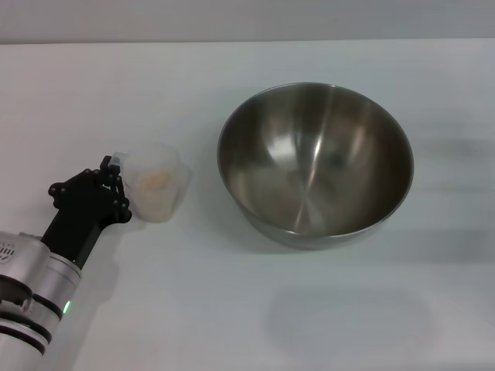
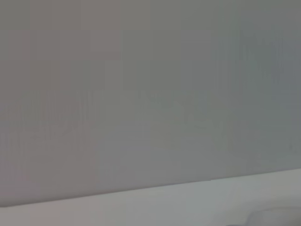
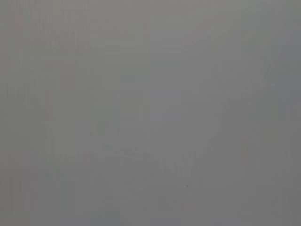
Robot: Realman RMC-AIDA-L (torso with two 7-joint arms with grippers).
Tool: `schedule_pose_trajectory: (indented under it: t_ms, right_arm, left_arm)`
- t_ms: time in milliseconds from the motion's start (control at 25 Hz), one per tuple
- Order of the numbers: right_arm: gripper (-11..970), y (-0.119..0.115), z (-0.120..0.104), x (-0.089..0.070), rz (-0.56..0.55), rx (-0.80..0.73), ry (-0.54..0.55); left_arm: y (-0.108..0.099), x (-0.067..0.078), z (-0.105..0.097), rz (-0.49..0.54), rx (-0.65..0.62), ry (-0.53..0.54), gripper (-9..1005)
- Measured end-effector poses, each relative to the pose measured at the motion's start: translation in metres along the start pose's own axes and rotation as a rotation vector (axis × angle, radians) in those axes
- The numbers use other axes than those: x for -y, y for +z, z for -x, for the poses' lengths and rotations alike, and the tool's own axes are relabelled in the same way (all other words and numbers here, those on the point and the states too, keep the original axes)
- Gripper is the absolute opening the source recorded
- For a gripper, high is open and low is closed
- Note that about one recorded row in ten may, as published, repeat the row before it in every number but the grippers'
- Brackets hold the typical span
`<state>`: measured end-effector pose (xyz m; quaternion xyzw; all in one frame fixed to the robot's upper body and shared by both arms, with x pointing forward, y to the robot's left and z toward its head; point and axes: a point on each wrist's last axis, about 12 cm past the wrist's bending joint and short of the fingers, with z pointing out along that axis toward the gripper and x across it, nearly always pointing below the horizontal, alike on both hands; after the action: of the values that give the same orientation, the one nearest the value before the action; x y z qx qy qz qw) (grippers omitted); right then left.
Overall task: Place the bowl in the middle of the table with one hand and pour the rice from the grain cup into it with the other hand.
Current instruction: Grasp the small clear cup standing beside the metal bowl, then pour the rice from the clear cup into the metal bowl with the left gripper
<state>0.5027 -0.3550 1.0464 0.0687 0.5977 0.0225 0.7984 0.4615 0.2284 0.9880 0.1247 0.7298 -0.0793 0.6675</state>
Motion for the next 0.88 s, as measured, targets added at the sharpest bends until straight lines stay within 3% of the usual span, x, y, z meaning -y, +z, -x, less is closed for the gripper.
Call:
schedule_pose_trajectory:
  t_ms: [280,400,560,640,720,800,840,880]
  right_arm:
    - [435,-0.001,0.0,0.001,-0.001,0.003,-0.001]
    - [435,-0.002,0.0,0.0,-0.001,0.004,0.0]
    - [435,-0.001,0.001,0.0,0.001,0.007,0.001]
    - [435,0.0,0.001,-0.001,0.003,0.012,0.004]
    - [435,0.001,0.002,-0.002,0.006,0.016,0.006]
    - [435,0.004,0.002,-0.004,0.011,0.022,0.008]
    - [435,0.004,0.002,-0.004,0.011,0.022,0.008]
    - [435,0.005,0.002,-0.004,0.013,0.023,0.008]
  left_arm:
    - [0.003,0.002,0.007,-0.003,0.046,-0.003,19]
    - [0.005,0.002,0.01,-0.004,0.07,0.006,19]
    - [0.024,0.0,0.031,0.002,0.176,0.155,19]
    - [0.024,0.0,0.031,0.002,0.176,0.155,19]
    - [0.044,0.007,0.051,0.0,0.27,0.442,19]
    - [0.051,0.014,0.057,-0.011,0.303,0.594,20]
    - [0.051,0.014,0.057,-0.011,0.303,0.594,20]
    - [0.056,0.02,0.062,-0.027,0.333,0.715,20]
